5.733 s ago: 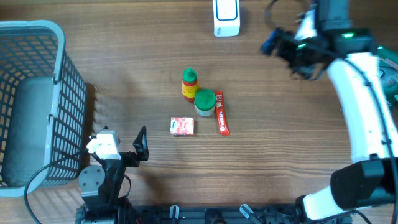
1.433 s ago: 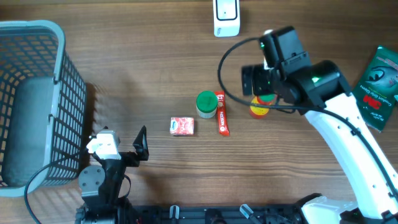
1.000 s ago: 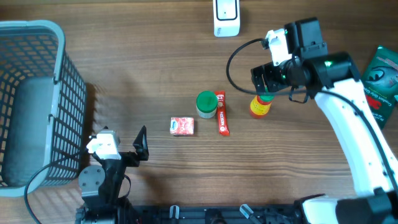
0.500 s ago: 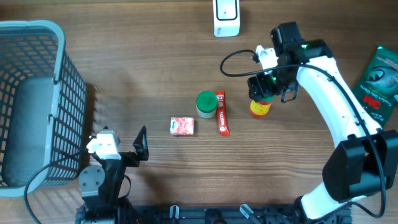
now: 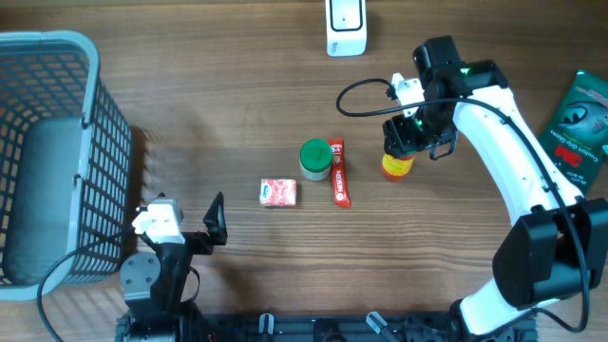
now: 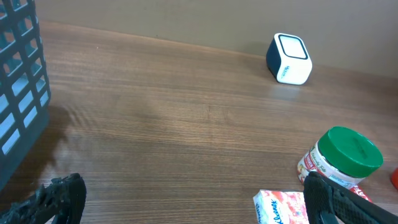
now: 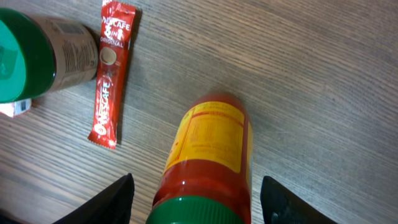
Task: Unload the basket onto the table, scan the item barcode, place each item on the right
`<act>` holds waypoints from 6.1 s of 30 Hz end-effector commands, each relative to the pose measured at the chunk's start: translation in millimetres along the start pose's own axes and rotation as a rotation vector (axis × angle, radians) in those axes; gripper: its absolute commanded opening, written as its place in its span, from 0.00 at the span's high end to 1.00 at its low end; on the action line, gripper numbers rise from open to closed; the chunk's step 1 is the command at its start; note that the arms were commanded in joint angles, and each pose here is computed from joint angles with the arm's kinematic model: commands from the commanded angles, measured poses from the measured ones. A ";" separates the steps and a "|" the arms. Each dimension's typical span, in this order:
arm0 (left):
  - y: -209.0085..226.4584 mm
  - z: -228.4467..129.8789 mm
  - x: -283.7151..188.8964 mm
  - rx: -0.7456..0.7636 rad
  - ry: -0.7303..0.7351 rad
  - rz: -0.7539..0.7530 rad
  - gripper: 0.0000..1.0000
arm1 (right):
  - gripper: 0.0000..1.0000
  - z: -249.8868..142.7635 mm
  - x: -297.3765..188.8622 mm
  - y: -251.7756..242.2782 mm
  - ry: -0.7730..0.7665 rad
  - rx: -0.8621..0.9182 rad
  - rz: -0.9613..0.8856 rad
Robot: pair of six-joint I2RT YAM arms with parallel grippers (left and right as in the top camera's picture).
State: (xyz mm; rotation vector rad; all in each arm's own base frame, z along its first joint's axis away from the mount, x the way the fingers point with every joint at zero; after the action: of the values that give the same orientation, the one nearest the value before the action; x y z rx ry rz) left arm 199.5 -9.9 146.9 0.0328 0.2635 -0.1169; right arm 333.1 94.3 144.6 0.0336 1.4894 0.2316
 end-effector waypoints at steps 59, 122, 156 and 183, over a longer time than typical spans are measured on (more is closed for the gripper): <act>0.1 -3.0 1.3 0.020 0.004 0.002 0.00 | 0.38 -2.4 -13.1 -17.0 -0.268 1.583 -0.211; 0.1 -3.0 1.3 0.020 0.004 0.002 0.00 | 0.00 -55.3 -135.0 22.9 -0.212 0.756 0.245; 0.1 -3.0 1.3 0.020 0.004 0.002 0.00 | 0.00 -22.7 -138.7 18.9 -0.337 0.908 0.300; 0.1 -3.0 1.3 0.020 0.004 0.002 0.00 | 0.00 -14.2 -133.5 6.0 -0.442 0.420 0.124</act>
State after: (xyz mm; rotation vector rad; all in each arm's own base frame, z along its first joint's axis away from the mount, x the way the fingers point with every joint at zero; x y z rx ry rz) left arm 199.6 -9.9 147.0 0.0329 0.2631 -0.1165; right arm 304.9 85.6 275.9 0.7079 1.1261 -0.0543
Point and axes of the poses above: each gripper's point midway between its finger pads, its own x axis out along the fingers, its own y axis along the line the jaws close on, z = x × y, the point moved 3 cm from there along -x, back along the fingers, and after that the axes turned 13 degrees about x, right-handed, at the moved point
